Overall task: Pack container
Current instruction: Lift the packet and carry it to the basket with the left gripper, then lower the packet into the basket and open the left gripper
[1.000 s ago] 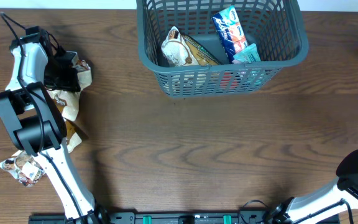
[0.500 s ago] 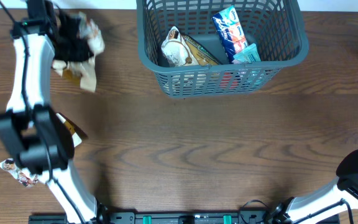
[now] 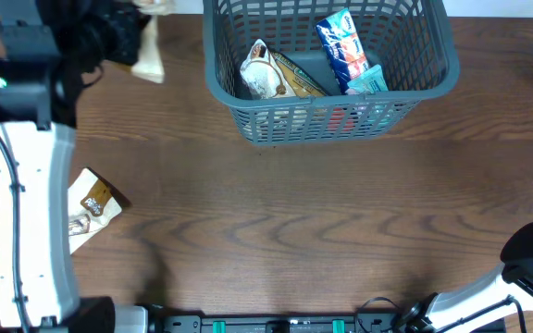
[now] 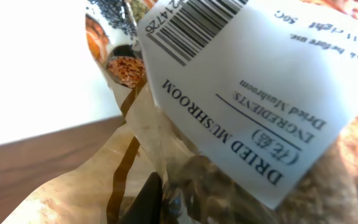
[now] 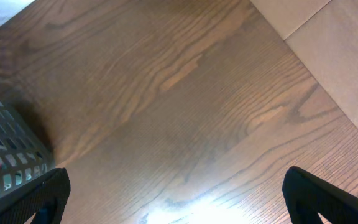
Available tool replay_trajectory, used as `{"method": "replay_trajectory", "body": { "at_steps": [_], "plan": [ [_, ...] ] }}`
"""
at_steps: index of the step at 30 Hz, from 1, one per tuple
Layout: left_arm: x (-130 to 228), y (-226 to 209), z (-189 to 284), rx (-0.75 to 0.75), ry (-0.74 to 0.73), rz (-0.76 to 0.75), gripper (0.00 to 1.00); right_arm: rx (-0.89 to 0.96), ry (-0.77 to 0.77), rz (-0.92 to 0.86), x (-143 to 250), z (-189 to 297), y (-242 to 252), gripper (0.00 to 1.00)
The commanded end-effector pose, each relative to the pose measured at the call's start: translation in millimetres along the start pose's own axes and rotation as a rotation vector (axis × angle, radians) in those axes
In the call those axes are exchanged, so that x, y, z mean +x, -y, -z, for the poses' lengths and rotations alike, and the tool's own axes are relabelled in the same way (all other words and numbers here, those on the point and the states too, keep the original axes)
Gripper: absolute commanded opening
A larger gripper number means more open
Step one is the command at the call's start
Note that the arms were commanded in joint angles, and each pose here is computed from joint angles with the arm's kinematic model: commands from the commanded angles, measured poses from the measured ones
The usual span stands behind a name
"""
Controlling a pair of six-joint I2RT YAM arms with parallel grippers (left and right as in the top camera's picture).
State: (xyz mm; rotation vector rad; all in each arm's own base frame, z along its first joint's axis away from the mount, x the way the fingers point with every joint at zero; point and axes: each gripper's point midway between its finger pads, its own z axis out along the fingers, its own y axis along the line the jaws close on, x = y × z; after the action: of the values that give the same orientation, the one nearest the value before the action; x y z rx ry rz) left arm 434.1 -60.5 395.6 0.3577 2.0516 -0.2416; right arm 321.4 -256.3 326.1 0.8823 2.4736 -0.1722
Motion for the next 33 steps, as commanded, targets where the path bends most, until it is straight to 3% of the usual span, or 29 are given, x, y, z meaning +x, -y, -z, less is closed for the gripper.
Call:
{"method": "replay_trajectory", "body": {
  "at_steps": [1, 7, 14, 26, 33],
  "plan": [
    [-17.9, 48.5, 4.2, 0.101, 0.052, 0.010, 0.06, -0.005, -0.007, 0.008, 0.8, -2.4, 0.6, 0.99],
    [-50.9, 132.4, 1.0, 0.266, 0.182, -0.089, 0.06, -0.006, -0.008, 0.008, 0.9, -2.4, 0.5, 0.99],
    [-69.8, 168.0, -14.6, 0.296, 0.264, -0.102, 0.06, -0.006, -0.023, 0.006, 4.5, -2.3, 0.5, 0.99],
    [-19.9, 176.6, -125.3, 0.307, 0.111, -0.089, 0.06, -0.006, -0.044, 0.002, 9.7, -2.1, 0.5, 0.99],
    [7.3, 174.6, -150.3, 0.295, 0.024, -0.080, 0.06, -0.005, -0.049, 0.002, 10.9, -2.1, 0.6, 0.99]
  ]
}}
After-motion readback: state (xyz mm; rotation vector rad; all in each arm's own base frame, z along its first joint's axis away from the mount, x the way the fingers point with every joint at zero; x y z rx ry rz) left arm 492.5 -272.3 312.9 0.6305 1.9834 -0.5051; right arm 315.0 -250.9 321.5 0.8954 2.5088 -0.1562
